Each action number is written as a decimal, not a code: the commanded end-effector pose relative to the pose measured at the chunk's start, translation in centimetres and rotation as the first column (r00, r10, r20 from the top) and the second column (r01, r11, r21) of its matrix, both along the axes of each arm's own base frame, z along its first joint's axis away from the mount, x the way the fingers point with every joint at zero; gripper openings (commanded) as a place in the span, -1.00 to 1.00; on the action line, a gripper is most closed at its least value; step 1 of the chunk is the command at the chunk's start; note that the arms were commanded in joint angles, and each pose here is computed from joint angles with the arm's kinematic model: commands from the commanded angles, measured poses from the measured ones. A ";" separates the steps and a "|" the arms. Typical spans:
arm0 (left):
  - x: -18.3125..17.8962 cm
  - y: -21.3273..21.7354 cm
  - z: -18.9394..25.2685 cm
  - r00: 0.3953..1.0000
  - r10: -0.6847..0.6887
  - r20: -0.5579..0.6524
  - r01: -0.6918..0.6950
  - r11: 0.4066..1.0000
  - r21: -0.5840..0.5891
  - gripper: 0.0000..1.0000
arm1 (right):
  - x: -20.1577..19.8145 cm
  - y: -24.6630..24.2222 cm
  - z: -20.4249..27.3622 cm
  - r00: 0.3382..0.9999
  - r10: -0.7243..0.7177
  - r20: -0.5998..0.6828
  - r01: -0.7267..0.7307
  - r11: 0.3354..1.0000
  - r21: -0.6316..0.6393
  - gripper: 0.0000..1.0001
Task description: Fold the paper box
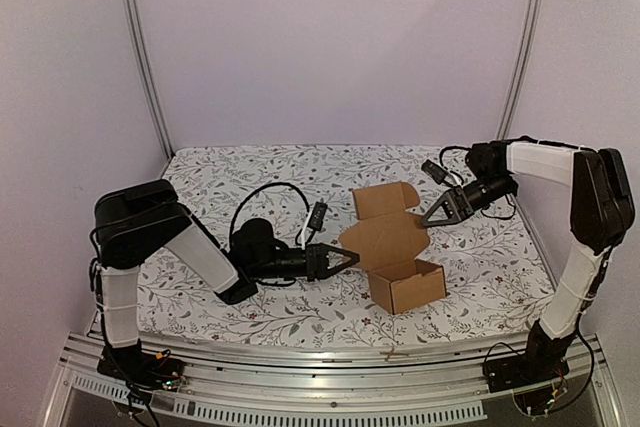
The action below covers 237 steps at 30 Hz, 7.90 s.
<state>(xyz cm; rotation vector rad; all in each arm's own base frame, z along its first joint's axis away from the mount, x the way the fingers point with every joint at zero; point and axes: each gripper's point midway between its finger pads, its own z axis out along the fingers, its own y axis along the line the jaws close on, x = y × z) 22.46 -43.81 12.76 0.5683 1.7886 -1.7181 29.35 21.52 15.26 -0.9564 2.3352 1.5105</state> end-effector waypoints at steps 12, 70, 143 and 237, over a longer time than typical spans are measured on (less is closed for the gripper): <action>3.8 0.3 -0.2 0.982 0.187 -0.016 -0.186 0.981 0.059 -1.00 | 0.2 1.9 -2.2 0.999 0.010 -0.035 -0.012 0.997 -0.070 -1.00; 3.3 -1.1 -1.8 0.976 0.031 0.216 -0.048 0.996 0.075 0.43 | -0.7 1.1 -0.5 0.999 0.024 -0.039 -0.025 0.999 -0.025 -1.00; 0.3 -1.1 4.2 0.996 -0.015 0.091 0.022 0.998 -0.067 -1.00 | -6.6 2.9 5.5 0.980 0.200 -0.009 -0.196 0.969 0.151 0.20; 2.7 9.0 -2.9 0.856 0.454 0.248 -0.515 0.703 0.490 0.49 | -6.1 4.4 2.5 0.985 0.173 -0.004 -0.173 0.985 0.010 -1.00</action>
